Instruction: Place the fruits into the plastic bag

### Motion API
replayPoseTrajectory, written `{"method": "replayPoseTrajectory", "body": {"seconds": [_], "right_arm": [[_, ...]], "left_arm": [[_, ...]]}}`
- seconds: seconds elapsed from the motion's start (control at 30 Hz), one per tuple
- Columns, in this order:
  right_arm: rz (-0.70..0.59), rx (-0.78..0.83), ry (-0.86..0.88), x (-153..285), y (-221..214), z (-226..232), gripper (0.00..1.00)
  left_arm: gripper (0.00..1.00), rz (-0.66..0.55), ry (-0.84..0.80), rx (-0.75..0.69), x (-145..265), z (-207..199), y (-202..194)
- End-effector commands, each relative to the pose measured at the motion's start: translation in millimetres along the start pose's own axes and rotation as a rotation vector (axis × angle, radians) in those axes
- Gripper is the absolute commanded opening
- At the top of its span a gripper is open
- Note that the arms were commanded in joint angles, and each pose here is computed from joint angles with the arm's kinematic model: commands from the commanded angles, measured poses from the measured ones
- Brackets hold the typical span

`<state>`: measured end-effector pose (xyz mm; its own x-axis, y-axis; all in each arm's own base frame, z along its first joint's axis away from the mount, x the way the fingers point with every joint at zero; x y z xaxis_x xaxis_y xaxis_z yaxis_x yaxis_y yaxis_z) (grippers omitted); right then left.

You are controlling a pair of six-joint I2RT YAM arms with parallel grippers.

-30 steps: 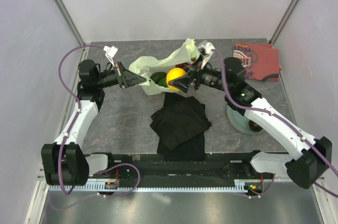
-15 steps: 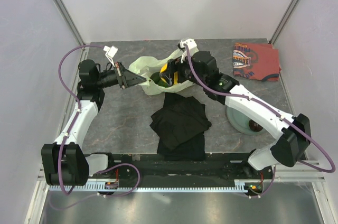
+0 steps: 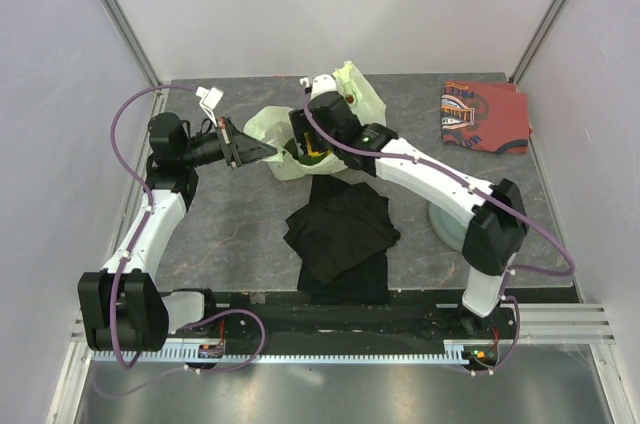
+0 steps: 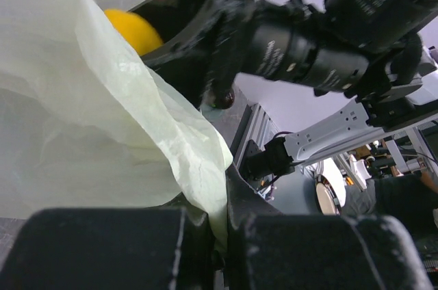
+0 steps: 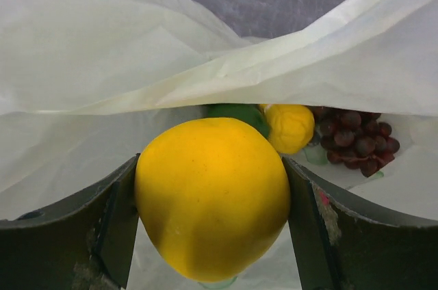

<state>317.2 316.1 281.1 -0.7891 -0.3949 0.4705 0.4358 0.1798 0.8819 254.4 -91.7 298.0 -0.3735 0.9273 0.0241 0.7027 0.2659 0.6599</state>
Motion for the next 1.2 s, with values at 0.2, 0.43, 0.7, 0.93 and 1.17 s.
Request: {"method": "replayPoseTrajectory", "body": {"seconds": [0.2, 0.43, 0.7, 0.93, 1.17], "right_arm": [[0.122, 0.12, -0.26, -33, -18, -1, 0.0], [0.242, 0.142, -0.353, -41, -48, -19, 0.0], [0.304, 0.072, -0.362, -50, -68, -49, 0.0], [0.329, 0.065, -0.399, -54, -74, -62, 0.17], [0.331, 0.071, -0.393, -56, -75, -62, 0.63]], "left_arm": [[0.02, -0.011, -0.007, -0.053, -2, -3, 9], [0.02, -0.011, -0.009, -0.054, -1, -3, 9], [0.02, -0.011, -0.009, -0.057, -1, -4, 9], [0.02, -0.011, -0.009, -0.054, -1, -4, 9], [0.01, -0.009, -0.012, -0.055, -1, -4, 9]]}}
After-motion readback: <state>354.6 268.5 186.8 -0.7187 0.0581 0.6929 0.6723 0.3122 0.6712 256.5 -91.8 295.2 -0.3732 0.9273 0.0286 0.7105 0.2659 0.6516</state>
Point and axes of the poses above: each gripper's point midway between its finger pads, its own x axis back along the fingers, its own z axis along the line the jaws close on, y = z × x, the point moved 9 cm from there along x, back along the fingers, and after that the axes turned 3 degrees about x, right-handed, at the moved point
